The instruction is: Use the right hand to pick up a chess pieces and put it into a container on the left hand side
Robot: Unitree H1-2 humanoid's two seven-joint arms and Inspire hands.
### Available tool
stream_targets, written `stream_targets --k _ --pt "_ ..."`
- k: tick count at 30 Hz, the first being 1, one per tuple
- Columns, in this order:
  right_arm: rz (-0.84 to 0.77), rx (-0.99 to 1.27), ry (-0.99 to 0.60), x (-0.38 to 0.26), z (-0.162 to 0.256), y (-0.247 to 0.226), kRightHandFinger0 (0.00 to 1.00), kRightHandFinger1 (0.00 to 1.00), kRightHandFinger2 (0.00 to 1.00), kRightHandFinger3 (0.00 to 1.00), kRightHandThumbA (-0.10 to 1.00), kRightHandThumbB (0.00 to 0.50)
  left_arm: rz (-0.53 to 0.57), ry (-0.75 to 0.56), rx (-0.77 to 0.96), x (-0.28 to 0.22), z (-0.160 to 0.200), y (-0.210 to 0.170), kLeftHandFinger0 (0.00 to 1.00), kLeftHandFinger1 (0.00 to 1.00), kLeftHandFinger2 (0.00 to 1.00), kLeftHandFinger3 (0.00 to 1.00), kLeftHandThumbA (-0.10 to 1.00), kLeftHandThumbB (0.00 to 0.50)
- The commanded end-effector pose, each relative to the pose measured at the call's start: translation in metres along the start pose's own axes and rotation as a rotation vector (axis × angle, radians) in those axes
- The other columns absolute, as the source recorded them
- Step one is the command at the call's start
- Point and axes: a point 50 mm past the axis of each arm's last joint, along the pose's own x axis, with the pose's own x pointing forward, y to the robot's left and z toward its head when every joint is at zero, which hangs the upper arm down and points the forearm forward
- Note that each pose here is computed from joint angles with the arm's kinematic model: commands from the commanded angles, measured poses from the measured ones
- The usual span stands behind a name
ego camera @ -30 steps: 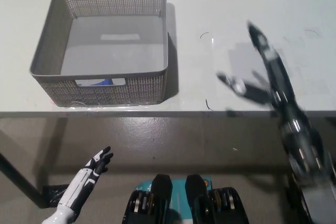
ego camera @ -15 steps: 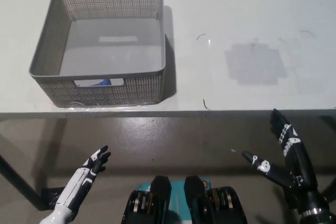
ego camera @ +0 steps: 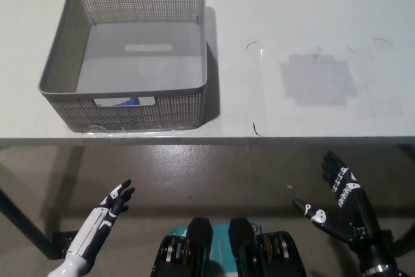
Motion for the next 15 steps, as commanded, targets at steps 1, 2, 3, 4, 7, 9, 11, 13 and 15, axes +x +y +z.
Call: stream_targets --k 1,2,3,4,7,9,11,13,15 --pt "0.023 0.004 -0.066 0.013 0.0109 0.0009 1.0 1.0 1.0 1.0 1.0 0.198 0.026 -0.054 0.008 -0.0003 0.0038 0.0098 1.0 1.0 1.0 1.0 1.0 0.33" --pt "0.02 -0.005 -0.063 0.014 0.0108 0.0001 1.0 1.0 1.0 1.0 1.0 0.194 0.025 -0.056 0.009 0.001 0.0043 0.0105 1.0 1.0 1.0 1.0 1.0 0.335" --pt "0.015 -0.009 -0.054 0.0148 0.0104 -0.0008 1.0 1.0 1.0 1.0 1.0 0.204 0.025 -0.056 0.013 0.002 0.0051 0.011 1.0 1.0 1.0 1.0 1.0 0.342" --pt "0.014 -0.008 -0.051 0.015 0.0098 -0.0012 1.0 1.0 1.0 1.0 1.0 0.214 0.026 -0.055 0.013 0.0018 0.0056 0.0109 1.0 1.0 1.0 1.0 1.0 0.343" --pt "0.013 -0.007 -0.055 0.0179 0.0105 -0.0033 1.0 1.0 1.0 1.0 1.0 0.218 0.03 -0.054 0.007 0.0039 0.0072 0.0102 1.0 1.0 1.0 1.0 1.0 0.35" --pt "0.009 -0.019 -0.057 0.0204 0.0112 -0.0044 1.0 1.0 1.0 1.0 1.0 0.219 0.032 -0.06 0.008 0.0056 0.0085 0.0098 1.0 1.0 1.0 1.0 1.0 0.346" --pt "0.009 -0.034 -0.052 0.0189 0.011 -0.0051 1.0 1.0 1.0 1.0 1.0 0.215 0.025 -0.059 0.002 0.0035 0.0078 0.0083 1.0 1.0 1.0 1.0 1.0 0.364" --pt "0.016 -0.045 -0.047 0.0185 0.0119 -0.0049 1.0 1.0 1.0 1.0 1.0 0.201 0.028 -0.057 0.002 0.0026 0.0074 0.0082 1.0 1.0 1.0 1.0 1.0 0.371" --pt "0.015 -0.038 -0.043 0.0186 0.0116 -0.0045 1.0 1.0 1.0 1.0 1.0 0.205 0.028 -0.052 0.004 0.0021 0.0071 0.0083 1.0 1.0 1.0 1.0 1.0 0.377"
